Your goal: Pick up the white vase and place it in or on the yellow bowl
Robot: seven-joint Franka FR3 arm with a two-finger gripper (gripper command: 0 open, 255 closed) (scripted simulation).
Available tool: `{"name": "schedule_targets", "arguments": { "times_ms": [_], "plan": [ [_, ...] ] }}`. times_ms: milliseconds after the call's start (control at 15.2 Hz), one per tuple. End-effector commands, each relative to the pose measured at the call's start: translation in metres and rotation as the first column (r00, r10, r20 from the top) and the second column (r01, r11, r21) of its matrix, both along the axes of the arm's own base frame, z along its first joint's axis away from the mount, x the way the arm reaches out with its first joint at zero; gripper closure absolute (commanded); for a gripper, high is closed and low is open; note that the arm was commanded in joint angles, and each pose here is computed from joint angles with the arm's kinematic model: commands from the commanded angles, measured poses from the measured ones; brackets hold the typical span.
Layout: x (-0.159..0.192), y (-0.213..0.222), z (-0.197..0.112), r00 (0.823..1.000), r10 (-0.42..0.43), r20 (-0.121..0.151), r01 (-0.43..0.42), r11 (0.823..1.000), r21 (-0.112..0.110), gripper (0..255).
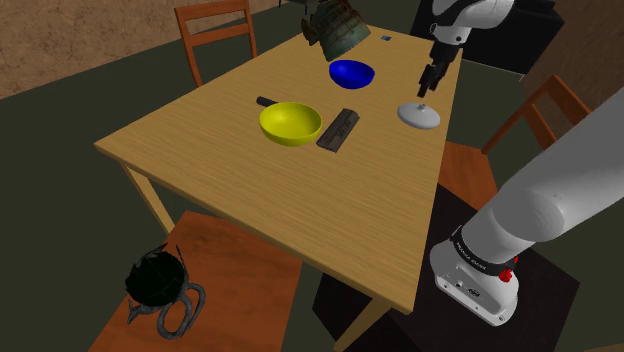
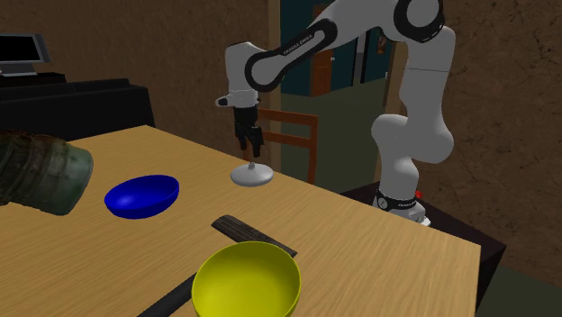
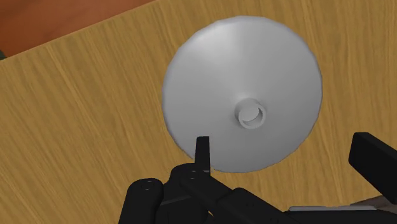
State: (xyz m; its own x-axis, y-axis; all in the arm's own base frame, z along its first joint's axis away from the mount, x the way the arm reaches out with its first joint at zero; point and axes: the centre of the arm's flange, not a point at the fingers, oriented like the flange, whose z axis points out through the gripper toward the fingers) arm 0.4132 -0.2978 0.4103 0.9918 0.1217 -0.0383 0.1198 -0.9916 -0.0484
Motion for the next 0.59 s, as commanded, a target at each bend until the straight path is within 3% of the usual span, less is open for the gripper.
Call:
{"name": "schedule_targets", "arguments": {
  "times_ms": [0,528],
  "plan": [
    [0.005,-0.009,-0.009,1.0,0.005,0.002,-0.005,1.0,-0.004,0],
    [0.004,-0.008,-0.044,1.0,0.005,0.002,-0.005,1.0,-0.004,0]
  ]
}}
